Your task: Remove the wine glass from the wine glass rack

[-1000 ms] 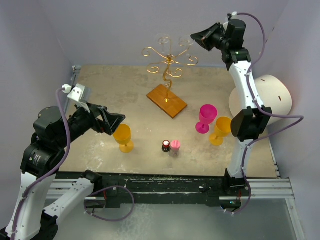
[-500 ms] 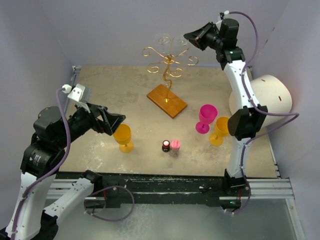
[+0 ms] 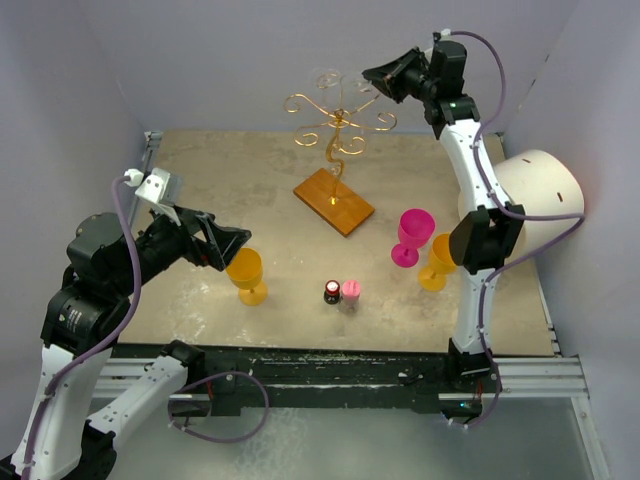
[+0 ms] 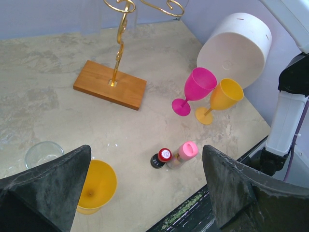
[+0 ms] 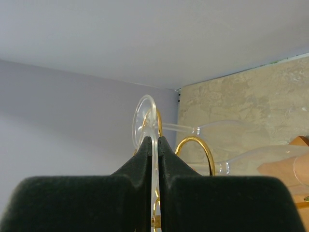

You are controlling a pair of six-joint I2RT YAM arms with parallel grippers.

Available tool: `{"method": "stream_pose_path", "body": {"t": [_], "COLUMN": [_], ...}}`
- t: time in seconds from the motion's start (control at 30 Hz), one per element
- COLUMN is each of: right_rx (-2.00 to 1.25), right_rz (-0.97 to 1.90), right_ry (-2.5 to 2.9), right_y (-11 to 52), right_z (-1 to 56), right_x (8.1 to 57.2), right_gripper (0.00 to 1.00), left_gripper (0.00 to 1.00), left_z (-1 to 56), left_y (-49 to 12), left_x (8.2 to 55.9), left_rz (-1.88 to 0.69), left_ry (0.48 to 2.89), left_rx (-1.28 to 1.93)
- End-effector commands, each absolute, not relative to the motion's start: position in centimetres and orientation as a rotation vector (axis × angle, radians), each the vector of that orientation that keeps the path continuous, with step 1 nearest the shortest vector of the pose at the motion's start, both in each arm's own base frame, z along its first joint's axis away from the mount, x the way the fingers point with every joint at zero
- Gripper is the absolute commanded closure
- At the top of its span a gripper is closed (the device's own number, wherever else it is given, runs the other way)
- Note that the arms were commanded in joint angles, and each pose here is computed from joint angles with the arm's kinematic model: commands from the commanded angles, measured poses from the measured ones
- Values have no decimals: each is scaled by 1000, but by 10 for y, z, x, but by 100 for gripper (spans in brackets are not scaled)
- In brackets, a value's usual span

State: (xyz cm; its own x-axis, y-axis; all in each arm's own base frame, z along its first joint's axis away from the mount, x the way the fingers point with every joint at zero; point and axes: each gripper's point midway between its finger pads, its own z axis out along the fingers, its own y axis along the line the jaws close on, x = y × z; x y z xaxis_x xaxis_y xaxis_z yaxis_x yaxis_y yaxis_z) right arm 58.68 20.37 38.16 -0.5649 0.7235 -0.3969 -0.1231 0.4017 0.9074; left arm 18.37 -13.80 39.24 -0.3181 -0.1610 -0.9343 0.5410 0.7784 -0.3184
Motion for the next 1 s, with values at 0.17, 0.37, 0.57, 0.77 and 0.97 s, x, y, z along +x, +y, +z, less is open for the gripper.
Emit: {"method": "stream_pose_path", "body": {"t": [0.17, 0.37, 0.57, 0.77, 0.97], "right_rx": [474, 494, 520, 555, 573], "right_rz": [1339, 1346, 1338, 1315, 1295], "right_ry": [1655, 1639, 1611, 1588, 1571], "right_y": [207, 206, 202, 190, 171], "right_z": [437, 438, 440, 441, 446], "right_x": [586, 592, 601, 607, 610], "right_gripper": [100, 100, 100, 100, 100], "left_gripper": [1, 1, 1, 1, 1], "left_z": [409, 408, 408, 408, 408], "left_y": [-135, -135, -134, -133, -133], "left_x": [180, 181, 181, 181, 183], "left_rz": [-709, -706, -695, -686, -682], "left_ry": [1707, 1711, 1712, 1714, 1712], "left_rx": [311, 312, 311, 311, 316]}}
